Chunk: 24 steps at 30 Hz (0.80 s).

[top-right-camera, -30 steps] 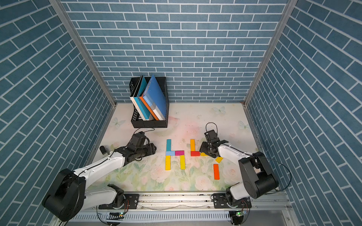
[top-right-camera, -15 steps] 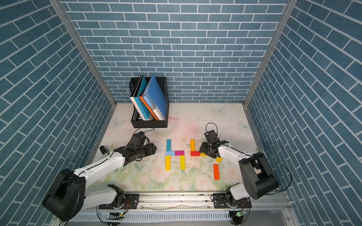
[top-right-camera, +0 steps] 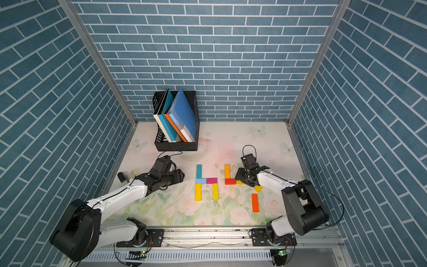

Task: Assemble the letter h with building blocks
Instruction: Assemble the building block at the center of the board.

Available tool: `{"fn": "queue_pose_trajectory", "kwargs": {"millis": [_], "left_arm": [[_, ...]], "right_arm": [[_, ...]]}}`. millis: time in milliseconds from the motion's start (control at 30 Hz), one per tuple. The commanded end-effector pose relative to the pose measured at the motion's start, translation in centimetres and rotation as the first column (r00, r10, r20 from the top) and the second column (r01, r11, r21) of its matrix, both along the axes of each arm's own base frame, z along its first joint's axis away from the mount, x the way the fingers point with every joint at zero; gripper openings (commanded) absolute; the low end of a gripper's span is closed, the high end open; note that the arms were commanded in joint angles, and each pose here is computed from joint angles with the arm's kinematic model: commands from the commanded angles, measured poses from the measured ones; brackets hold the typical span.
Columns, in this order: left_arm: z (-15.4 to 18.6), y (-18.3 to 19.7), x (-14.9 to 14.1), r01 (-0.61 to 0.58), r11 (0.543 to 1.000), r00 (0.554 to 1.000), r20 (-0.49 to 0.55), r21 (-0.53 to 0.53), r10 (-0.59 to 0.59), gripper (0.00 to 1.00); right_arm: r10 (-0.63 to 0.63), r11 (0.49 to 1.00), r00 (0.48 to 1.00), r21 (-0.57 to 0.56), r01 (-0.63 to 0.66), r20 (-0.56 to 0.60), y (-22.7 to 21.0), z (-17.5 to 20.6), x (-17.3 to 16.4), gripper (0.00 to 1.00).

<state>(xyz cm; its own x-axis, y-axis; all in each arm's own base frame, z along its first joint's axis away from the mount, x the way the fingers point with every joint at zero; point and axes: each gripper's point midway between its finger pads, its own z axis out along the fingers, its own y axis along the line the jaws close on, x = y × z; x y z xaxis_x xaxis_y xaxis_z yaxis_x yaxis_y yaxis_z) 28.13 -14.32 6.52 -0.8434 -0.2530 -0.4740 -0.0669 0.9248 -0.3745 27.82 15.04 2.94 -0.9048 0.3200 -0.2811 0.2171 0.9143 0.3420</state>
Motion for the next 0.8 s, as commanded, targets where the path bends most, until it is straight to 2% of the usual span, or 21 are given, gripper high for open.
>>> {"fn": "queue_pose_trajectory", "kwargs": {"millis": [0,533,633,767], "left_arm": [[-0.6,0.0,-0.4,0.01,1.0,1.0,-0.013,0.008,-0.01,0.67],[-0.7,0.1,-0.5,0.009,1.0,1.0,-0.014,0.011,-0.009,0.67],[-0.6,0.1,-0.4,0.009,1.0,1.0,-0.012,0.01,-0.009,0.67],[-0.3,0.2,-0.5,0.007,1.0,1.0,-0.005,0.009,-0.007,0.67]], "right_arm": [[0.012,1.0,1.0,0.0,-0.012,0.008,0.4,0.1,0.5,0.67],[0.004,1.0,0.999,-0.012,-0.003,0.032,0.0,0.8,0.7,0.68],[-0.042,0.994,0.997,-0.099,0.048,0.062,-2.0,2.2,1.0,0.7],[-0.185,0.951,0.98,-0.237,0.197,0.072,-7.1,3.4,-0.2,0.72]]}}
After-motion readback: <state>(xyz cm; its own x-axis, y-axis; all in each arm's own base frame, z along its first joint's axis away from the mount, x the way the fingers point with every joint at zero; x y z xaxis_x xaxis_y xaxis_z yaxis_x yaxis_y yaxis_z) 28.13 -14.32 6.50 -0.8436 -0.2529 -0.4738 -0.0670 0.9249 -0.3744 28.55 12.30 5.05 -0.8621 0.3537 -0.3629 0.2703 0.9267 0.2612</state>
